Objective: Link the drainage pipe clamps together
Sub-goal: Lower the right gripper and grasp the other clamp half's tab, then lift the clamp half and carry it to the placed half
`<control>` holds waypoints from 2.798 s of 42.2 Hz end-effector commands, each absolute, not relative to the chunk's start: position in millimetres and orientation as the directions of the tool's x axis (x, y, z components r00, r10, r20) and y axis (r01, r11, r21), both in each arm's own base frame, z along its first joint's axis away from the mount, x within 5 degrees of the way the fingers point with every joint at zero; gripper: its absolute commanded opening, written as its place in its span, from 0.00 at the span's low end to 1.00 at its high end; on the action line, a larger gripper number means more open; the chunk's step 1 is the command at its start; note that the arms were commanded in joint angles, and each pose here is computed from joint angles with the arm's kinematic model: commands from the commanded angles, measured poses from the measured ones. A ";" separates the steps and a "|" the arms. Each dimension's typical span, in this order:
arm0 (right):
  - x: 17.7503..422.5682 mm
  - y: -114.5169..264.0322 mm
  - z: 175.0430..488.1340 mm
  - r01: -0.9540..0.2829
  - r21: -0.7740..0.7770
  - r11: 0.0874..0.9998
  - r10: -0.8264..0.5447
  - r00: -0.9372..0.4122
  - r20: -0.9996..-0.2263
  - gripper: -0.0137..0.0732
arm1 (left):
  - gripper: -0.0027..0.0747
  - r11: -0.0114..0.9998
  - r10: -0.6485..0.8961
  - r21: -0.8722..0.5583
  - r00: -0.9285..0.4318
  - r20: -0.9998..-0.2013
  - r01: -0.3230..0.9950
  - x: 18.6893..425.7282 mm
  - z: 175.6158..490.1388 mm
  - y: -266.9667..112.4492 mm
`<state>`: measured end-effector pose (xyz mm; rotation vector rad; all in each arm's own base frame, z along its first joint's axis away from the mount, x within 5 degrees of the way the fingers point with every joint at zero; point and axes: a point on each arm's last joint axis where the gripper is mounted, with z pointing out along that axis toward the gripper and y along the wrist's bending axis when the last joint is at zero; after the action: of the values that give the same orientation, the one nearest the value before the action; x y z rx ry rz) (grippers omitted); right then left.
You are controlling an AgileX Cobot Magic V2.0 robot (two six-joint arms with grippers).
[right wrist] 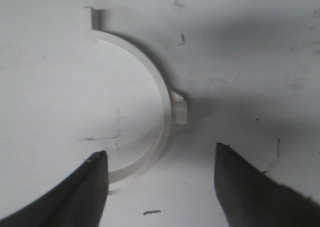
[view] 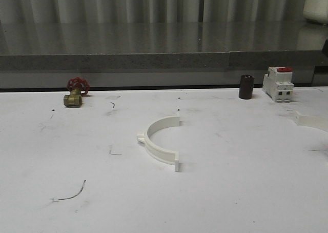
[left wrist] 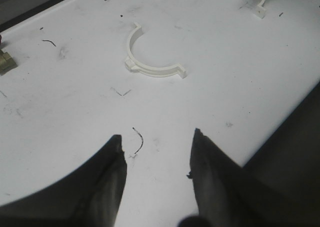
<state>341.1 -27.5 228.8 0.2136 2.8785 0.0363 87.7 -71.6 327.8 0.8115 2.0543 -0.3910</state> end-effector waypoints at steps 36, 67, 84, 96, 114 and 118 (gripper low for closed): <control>368.1 -32.3 195.3 0.138 0.041 0.990 0.144 -0.954 -0.264 0.72 | 0.43 0.745 0.339 0.018 -0.355 -0.871 0.667 89.9 341.6 -73.4; 369.8 -32.6 187.6 0.138 0.038 0.990 0.143 -0.959 -0.245 0.40 | 0.42 0.745 0.339 0.018 -0.355 -0.871 0.667 89.9 341.6 -73.4; 369.6 -32.5 187.5 0.138 0.039 0.990 0.144 -0.959 -0.243 0.40 | 0.42 0.745 0.339 0.018 -0.355 -0.871 0.667 89.9 341.6 -73.4; 369.6 -32.5 187.5 0.138 0.039 0.990 0.144 -0.959 -0.243 0.40 | 0.42 0.745 0.339 0.018 -0.355 -0.871 0.667 89.9 341.6 -73.4; 369.7 -32.5 188.3 0.138 0.039 0.990 0.144 -0.958 -0.247 0.40 | 0.42 0.745 0.339 0.018 -0.355 -0.871 0.667 89.9 341.6 -73.4; 368.6 -30.8 193.0 0.133 0.040 0.990 0.139 -0.957 -0.255 0.40 | 0.42 0.745 0.339 0.018 -0.355 -0.871 0.667 89.9 341.6 -73.4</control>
<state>366.1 -30.0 164.0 0.2128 2.9690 0.0346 87.8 -71.7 328.0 0.8102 2.0526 -0.3921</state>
